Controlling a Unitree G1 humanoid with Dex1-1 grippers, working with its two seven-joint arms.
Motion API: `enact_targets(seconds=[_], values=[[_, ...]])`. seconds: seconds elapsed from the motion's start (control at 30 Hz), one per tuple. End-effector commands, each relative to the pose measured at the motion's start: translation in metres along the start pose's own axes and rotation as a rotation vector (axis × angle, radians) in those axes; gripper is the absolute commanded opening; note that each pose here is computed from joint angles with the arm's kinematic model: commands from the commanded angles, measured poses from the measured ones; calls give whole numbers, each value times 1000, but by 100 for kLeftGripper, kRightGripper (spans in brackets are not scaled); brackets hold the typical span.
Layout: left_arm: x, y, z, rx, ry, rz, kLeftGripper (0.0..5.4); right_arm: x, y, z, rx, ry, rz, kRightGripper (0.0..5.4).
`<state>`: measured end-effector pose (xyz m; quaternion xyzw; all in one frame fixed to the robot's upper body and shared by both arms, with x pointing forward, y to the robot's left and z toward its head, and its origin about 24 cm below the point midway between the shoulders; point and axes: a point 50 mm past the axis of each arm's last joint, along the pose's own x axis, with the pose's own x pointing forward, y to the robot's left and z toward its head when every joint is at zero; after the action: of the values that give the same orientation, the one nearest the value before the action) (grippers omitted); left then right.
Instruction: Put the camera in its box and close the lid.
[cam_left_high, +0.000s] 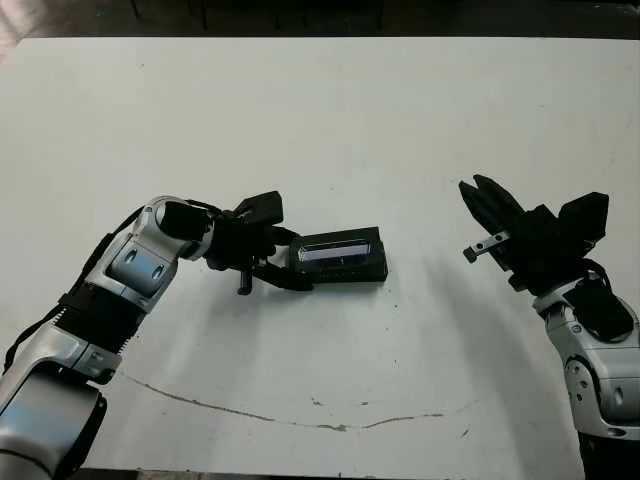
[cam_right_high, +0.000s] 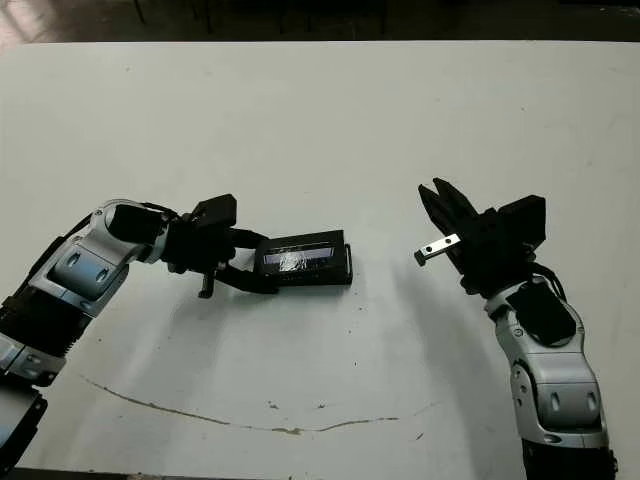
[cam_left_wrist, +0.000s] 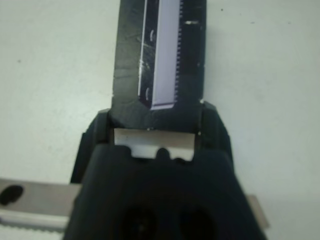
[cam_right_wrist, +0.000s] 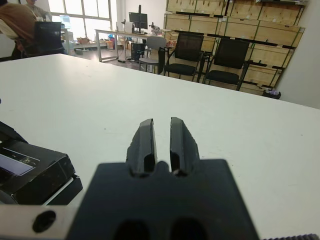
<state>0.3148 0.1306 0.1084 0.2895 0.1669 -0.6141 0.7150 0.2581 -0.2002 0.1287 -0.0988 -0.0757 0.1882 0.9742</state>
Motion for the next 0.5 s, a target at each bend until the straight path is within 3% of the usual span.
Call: enact_targets(seconds=[0.03, 0.23, 0.5], values=[[0, -3, -19, -59, 77, -9, 142, -4, 0, -4, -4, 32, -11, 0], [-1, 0, -19, -38, 130, 1, 142, -5, -1, -4, 10, 35, -7, 0], [9, 0, -10, -23, 96, -31, 142, -5, -1, -4, 5, 29, -6, 0]])
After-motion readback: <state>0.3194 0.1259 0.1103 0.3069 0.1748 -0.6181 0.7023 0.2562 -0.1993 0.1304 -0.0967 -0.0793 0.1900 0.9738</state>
